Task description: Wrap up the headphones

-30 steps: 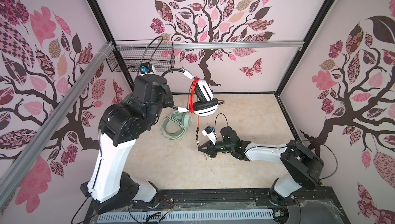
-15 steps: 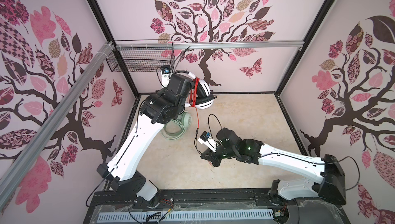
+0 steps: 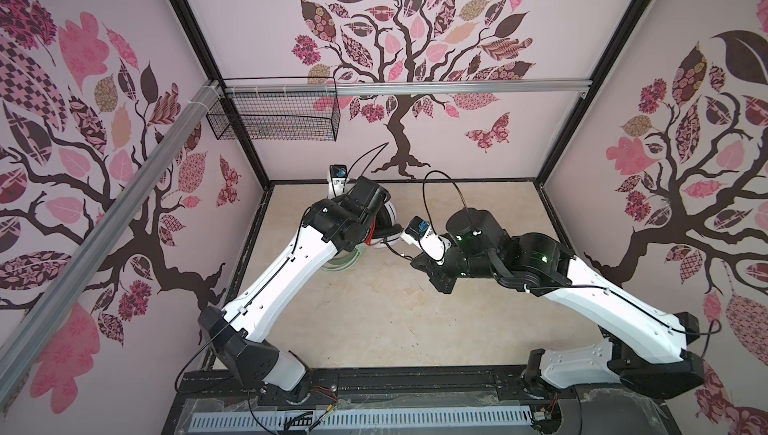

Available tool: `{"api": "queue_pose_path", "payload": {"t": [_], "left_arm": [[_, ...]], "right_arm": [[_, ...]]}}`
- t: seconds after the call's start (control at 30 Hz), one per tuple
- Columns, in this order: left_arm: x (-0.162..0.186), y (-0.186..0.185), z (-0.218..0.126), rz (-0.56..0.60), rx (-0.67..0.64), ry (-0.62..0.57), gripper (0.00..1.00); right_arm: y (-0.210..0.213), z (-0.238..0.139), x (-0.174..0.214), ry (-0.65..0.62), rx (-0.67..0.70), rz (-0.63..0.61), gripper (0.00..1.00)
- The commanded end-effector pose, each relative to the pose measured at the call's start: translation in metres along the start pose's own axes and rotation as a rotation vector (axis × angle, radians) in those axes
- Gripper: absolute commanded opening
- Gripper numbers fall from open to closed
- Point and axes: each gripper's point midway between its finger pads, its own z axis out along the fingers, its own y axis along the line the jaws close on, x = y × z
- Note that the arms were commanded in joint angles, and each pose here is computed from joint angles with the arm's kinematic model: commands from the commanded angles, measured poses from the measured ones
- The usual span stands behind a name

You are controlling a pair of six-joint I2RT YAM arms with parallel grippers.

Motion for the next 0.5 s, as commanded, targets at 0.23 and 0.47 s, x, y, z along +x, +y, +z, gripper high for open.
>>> {"api": "queue_pose_path", "payload": {"t": [0.23,0.47], "left_arm": [[0.065,-0.026,-0.026,0.099,0.292,0.105,0.00],[0.081,-0.037,-0.071,0.099,0.563,0.128,0.00]], "right_arm": [[-0.077,0.008,-0.026,-0.045,0.253,0.024,0.00],[-0.113,0.046,-0.020,-0.085,0.227,0.133,0.00]]}}
